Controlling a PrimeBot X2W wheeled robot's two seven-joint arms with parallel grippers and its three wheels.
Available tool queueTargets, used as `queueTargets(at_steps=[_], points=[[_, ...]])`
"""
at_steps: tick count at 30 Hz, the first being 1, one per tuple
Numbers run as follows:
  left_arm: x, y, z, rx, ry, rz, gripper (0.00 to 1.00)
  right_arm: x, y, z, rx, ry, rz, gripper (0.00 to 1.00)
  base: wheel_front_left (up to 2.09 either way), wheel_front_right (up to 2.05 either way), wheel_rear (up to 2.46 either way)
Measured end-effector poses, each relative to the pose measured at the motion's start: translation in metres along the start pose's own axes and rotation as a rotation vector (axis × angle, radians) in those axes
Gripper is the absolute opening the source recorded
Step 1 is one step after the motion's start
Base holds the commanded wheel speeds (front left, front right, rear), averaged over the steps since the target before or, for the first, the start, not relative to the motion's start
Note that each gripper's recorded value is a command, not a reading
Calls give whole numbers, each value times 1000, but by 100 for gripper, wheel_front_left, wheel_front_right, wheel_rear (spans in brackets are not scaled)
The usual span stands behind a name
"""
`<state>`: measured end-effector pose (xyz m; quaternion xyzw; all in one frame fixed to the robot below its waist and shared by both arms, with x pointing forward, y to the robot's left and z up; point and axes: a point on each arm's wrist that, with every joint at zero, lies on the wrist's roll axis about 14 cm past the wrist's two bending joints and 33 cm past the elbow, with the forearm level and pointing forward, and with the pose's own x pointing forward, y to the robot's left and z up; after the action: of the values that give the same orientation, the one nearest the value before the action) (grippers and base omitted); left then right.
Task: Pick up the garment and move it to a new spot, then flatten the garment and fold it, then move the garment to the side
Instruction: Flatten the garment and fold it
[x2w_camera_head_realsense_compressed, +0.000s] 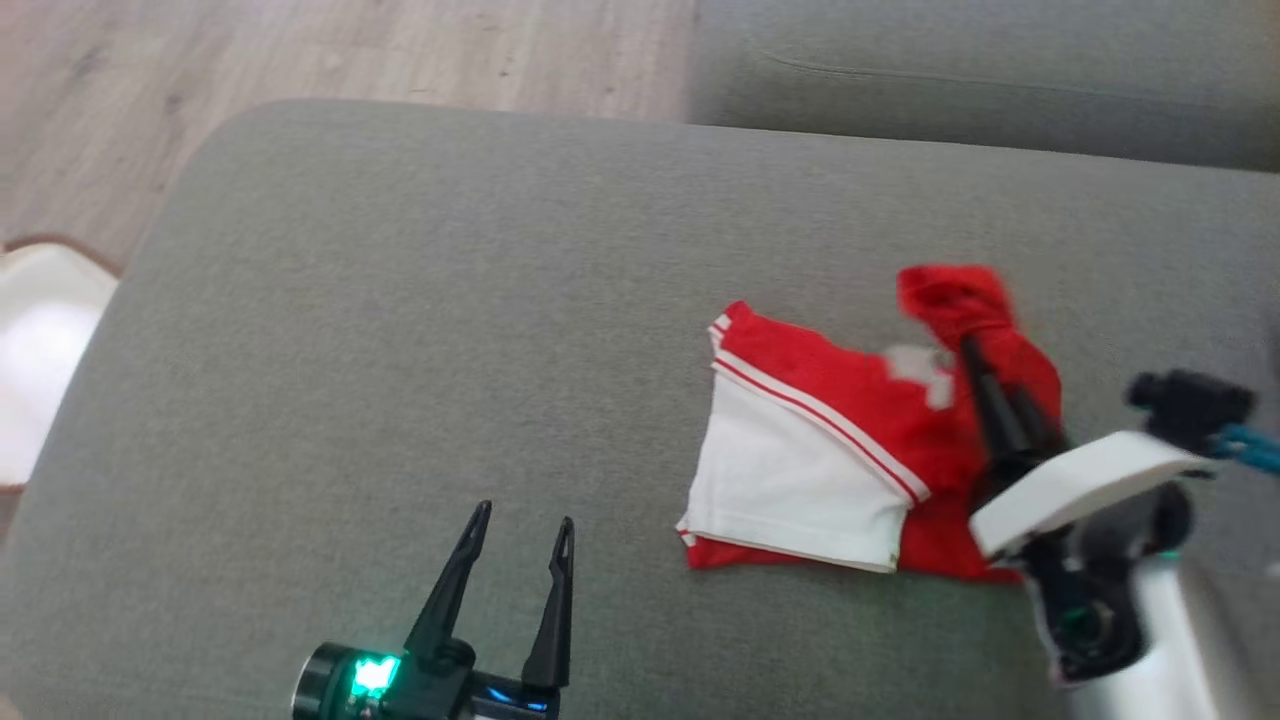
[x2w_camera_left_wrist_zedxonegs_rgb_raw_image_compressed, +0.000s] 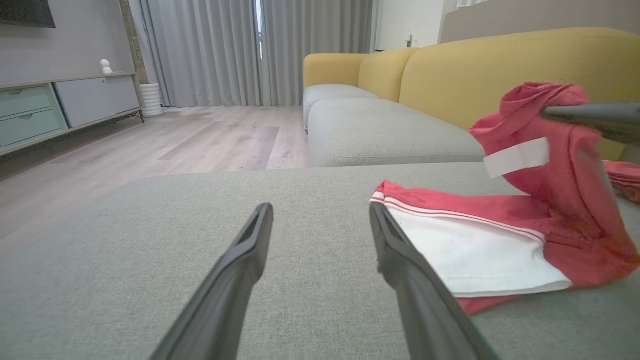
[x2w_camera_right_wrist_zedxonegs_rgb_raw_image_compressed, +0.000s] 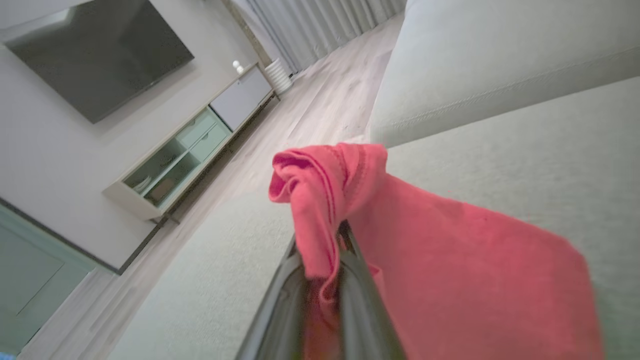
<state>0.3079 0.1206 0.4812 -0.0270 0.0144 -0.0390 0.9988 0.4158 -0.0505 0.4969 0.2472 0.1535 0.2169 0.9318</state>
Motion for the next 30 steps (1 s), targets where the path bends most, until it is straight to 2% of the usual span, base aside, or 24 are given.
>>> queueTargets(at_steps=[6,10,11,12,19,21,23,26,30], points=[[-7,10,1,1,-5,44,100,18,38,-44,44,87,113,0,0,0,0],[-9,15,2,2,-8,62,100,28,54,-60,44,101,153,0,0,0,0],[-9,15,2,0,-9,64,100,30,58,-65,48,110,164,29,0,0,0],[-9,14,2,-3,-10,62,100,31,62,-69,51,119,176,100,0,0,0],[-9,13,5,1,-22,55,100,27,94,-73,63,101,264,100,0,0,0],[-9,13,5,0,-25,53,100,24,93,-62,40,50,261,100,0,0,0],[-11,12,5,-2,-27,51,100,21,90,-46,-30,-21,252,100,0,0,0],[-15,9,4,-17,-26,47,100,8,74,-18,-128,-147,199,100,0,0,0],[-15,5,3,-38,-26,34,100,-27,22,5,-280,-261,51,100,0,0,0]])
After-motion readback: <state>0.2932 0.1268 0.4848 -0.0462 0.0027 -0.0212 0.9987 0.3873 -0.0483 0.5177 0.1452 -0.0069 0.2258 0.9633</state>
